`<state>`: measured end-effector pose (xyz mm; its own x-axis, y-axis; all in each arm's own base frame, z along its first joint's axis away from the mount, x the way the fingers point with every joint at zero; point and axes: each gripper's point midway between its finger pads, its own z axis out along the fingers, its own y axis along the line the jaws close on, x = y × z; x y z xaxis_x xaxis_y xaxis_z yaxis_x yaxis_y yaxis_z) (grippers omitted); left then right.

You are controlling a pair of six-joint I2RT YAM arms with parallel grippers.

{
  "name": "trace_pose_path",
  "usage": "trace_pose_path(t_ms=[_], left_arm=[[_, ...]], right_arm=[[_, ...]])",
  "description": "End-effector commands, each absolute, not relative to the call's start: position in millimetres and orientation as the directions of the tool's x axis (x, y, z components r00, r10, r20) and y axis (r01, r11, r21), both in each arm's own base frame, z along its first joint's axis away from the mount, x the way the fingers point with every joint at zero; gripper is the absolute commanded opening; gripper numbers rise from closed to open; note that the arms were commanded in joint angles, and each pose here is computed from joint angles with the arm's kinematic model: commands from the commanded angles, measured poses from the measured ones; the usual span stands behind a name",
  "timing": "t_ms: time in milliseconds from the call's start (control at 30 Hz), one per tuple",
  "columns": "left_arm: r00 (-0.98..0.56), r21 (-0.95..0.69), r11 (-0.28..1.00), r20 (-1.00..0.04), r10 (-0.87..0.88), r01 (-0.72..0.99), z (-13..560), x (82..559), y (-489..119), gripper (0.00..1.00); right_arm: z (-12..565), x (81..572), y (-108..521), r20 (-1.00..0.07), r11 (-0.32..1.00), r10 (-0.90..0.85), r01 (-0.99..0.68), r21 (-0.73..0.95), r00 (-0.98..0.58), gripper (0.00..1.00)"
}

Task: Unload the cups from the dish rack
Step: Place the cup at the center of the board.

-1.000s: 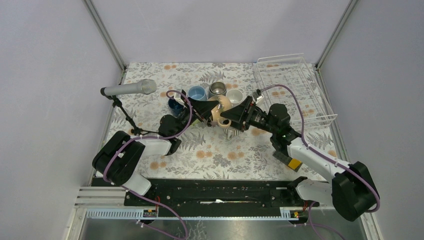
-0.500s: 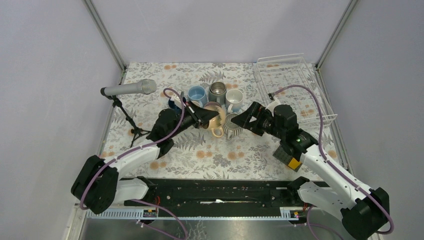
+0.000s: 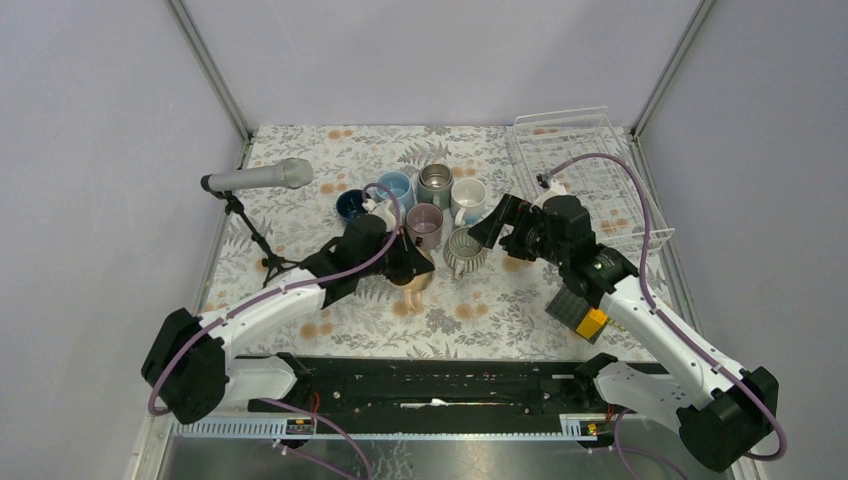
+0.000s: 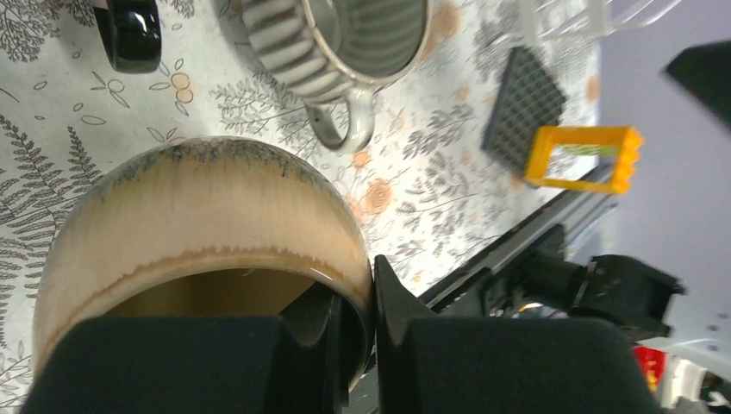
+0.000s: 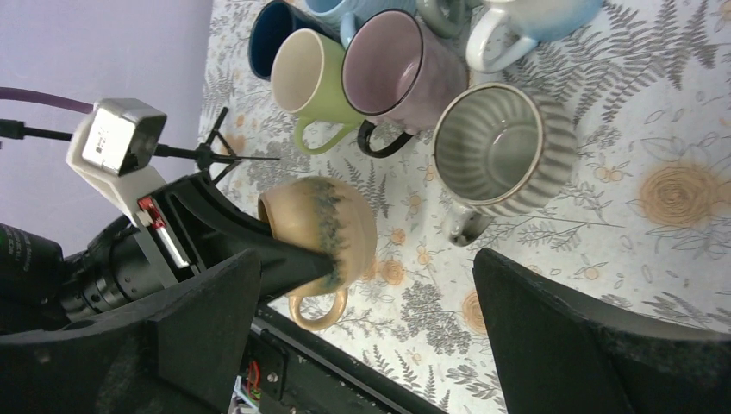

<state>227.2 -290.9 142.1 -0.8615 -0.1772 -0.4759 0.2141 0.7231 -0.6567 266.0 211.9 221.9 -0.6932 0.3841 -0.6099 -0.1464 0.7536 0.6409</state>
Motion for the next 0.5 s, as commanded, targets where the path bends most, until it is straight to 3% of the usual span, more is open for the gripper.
trace_pose_path(t_ms=[0, 467], left_arm=[[-0.797, -0.568, 0.758, -0.594, -0.107, 0.321, 162.3, 246.4, -300.6, 0.0], [-0.82, -0.494, 0.798, -0.572, 0.0, 0.345, 133.2, 254.4, -316.7, 0.0]], right_arm=[[236.2, 274.8, 201.7, -0.67, 0.801, 0.362, -0.151, 0.579, -0.649, 1.0], [233.7, 270.5, 195.0, -0.68, 0.819, 0.346, -0.146, 0.555, -0.647, 1.0]])
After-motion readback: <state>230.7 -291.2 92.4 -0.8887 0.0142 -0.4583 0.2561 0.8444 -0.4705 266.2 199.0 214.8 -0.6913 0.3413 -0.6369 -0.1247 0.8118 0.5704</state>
